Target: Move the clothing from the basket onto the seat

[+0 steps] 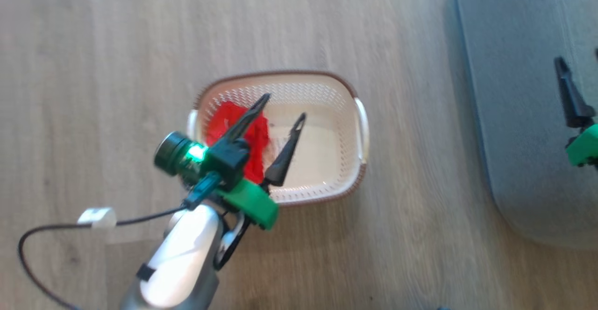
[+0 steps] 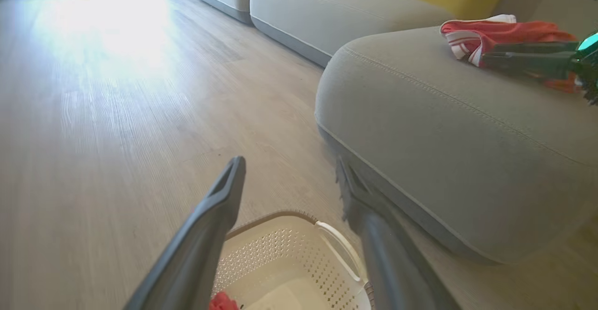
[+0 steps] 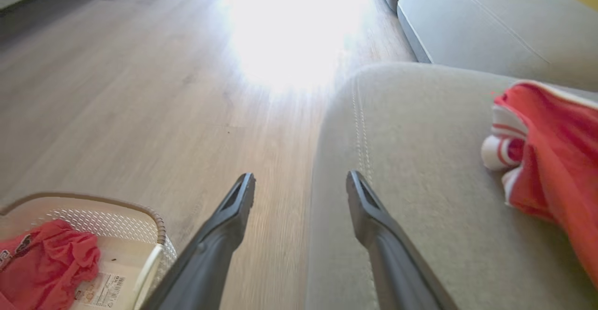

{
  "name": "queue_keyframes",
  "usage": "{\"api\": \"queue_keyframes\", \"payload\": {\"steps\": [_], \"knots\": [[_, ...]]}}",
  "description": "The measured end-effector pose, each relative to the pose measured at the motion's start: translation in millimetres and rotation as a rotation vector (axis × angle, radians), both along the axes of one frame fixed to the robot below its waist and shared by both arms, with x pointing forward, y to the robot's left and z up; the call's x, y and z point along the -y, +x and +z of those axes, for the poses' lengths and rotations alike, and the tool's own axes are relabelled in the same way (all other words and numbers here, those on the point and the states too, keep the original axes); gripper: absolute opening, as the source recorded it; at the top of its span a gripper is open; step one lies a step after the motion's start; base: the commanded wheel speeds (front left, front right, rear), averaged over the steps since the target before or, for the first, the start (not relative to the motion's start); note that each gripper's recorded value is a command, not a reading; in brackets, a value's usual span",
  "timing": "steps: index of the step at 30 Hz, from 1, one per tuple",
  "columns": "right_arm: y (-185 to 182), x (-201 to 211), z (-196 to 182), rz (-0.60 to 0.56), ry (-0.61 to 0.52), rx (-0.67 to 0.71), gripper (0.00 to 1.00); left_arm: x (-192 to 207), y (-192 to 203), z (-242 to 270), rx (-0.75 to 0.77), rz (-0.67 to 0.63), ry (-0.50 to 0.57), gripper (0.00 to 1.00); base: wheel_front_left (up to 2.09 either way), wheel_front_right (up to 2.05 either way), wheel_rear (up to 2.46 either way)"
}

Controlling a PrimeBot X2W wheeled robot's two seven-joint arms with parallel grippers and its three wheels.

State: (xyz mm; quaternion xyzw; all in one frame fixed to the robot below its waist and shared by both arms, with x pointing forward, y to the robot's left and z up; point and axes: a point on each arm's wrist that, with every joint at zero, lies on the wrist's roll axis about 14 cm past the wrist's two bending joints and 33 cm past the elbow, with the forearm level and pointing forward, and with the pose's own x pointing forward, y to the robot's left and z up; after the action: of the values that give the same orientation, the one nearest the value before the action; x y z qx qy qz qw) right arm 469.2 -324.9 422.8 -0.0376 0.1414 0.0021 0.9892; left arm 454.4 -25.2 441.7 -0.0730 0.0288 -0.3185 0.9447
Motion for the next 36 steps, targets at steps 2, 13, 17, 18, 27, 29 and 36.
{"api": "queue_keyframes", "payload": {"steps": [2,13,17,18,27,29,36], "knots": [[10.3,-21.2,14.2,0.056,0.015,0.049,1.00,-22.1,-2.5,4.2,0.001,0.070,0.014,1.00,0.00,0.00,0.00],[9.7,-127.1,54.1,0.245,0.168,0.192,1.00,-126.6,-23.0,38.1,0.054,0.405,0.043,1.00,0.00,0.00,0.00],[0.2,-150.8,69.7,0.283,0.193,0.244,1.00,-149.3,-32.9,50.0,0.080,0.481,0.041,1.00,0.00,0.00,0.00],[-2.8,-154.0,72.2,0.287,0.195,0.253,1.00,-153.8,-35.4,51.9,0.083,0.497,0.041,1.00,0.00,0.00,0.00],[-39.9,-165.5,68.7,0.260,0.226,0.253,1.00,-175.5,-61.1,61.2,0.094,0.581,0.021,1.00,0.00,0.00,0.00],[-46.7,-165.8,69.4,0.251,0.230,0.257,1.00,-176.7,-66.5,62.1,0.095,0.585,0.020,1.00,0.00,0.00,0.00],[-69.7,-162.1,72.9,0.197,0.250,0.278,1.00,-185.0,-89.3,63.7,0.095,0.619,0.013,1.00,0.00,0.00,0.00]]}}
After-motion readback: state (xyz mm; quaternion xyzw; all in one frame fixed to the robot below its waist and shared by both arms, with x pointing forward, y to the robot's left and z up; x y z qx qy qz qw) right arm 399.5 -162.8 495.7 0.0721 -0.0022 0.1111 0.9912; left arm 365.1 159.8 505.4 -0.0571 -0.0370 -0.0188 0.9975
